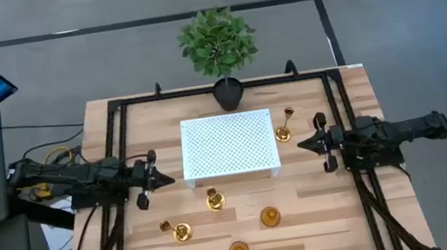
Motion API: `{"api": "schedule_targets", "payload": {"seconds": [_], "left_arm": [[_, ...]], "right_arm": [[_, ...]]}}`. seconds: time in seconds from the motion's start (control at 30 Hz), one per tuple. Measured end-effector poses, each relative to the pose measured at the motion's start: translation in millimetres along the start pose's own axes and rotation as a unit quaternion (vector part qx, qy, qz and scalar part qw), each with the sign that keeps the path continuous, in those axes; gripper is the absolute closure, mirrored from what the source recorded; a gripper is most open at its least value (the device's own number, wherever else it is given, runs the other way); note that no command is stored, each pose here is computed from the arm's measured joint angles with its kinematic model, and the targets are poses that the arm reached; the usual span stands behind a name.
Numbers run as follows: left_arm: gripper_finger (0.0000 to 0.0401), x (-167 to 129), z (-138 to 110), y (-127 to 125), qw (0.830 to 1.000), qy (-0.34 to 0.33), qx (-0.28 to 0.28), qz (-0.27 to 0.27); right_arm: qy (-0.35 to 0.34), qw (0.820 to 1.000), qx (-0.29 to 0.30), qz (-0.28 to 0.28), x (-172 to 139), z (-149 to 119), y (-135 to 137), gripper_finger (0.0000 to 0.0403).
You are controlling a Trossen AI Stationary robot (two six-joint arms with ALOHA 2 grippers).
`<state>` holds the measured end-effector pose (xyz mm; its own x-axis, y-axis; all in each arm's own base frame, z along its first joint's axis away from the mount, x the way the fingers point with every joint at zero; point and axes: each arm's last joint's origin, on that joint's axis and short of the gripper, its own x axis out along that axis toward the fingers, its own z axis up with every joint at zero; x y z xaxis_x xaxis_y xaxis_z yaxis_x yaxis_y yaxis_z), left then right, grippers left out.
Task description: Pick & Place candle stick holders
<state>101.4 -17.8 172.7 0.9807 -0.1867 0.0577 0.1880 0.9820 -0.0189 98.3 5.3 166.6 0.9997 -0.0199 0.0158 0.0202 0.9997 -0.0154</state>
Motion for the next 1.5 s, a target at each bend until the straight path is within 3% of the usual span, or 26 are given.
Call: {"api": "schedule_targets", "payload": {"seconds": [1.5], "left_arm": [[0.0389, 0.0, 0.0, 0.0, 1.000, 0.000, 0.000, 0.000]], "right_arm": [[0.000, 1.000, -0.011, 0.000, 0.0, 0.1, 0.0, 0.0403]]}}
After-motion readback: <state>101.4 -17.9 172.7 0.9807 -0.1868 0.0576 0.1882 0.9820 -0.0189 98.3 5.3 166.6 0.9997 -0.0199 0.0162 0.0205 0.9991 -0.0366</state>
